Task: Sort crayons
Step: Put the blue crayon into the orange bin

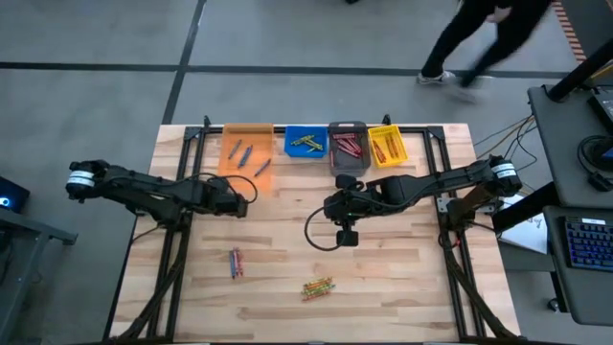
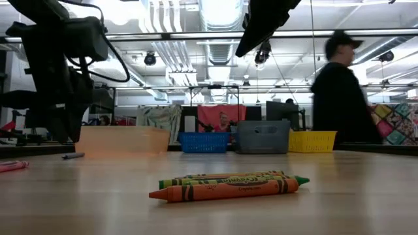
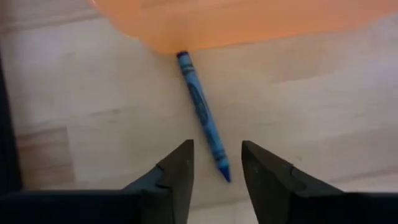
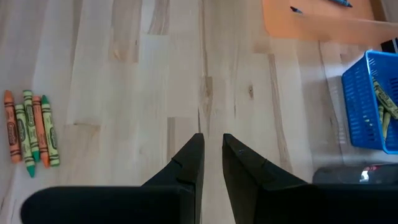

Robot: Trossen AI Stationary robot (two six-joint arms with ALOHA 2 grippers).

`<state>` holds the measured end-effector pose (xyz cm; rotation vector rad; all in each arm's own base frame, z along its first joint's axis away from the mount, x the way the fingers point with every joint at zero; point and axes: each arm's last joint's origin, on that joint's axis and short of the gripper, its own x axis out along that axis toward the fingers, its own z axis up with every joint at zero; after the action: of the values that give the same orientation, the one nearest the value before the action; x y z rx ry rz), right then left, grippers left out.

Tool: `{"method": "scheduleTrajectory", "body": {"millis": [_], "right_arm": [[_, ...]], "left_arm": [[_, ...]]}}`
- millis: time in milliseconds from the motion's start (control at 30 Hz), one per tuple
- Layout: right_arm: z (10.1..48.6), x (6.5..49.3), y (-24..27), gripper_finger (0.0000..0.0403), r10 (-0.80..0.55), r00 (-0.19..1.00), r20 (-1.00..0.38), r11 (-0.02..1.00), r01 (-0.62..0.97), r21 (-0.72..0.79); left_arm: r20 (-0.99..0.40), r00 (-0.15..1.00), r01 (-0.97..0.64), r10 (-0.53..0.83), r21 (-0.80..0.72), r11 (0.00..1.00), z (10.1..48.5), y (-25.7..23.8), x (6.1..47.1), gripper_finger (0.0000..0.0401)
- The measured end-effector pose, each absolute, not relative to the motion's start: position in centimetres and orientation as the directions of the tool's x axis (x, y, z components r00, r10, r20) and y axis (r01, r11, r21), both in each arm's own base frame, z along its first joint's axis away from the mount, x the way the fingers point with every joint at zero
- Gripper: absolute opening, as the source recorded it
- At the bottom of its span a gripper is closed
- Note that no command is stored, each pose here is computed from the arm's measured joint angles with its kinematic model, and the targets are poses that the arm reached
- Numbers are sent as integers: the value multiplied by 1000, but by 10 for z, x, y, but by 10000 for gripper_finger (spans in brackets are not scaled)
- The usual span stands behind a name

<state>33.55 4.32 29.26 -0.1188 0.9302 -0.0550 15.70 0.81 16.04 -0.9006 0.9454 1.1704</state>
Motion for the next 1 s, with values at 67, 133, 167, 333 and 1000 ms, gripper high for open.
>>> {"method": "scheduleTrajectory", "body": {"millis": [67,133,167,333,1000], "right_arm": [[292,335,43,48,-99,591,-801,992,-4,-127],[292,335,43,48,-99,591,-800,992,-4,-126],[292,335,43,48,-99,591,-801,992,-4,-126],[292,335,43,48,-99,591,-801,992,-3,-125],[292,335,43,48,-100,588,-802,992,0,-123]], "left_arm": [[-931,114,-984,346,-59,166,158,10,157,124],[-926,107,-985,361,-50,163,156,10,158,126],[-923,106,-986,370,-48,163,155,11,159,127],[-922,96,-985,374,-34,168,148,11,165,127],[-922,6,-978,388,76,195,123,12,177,67]]}}
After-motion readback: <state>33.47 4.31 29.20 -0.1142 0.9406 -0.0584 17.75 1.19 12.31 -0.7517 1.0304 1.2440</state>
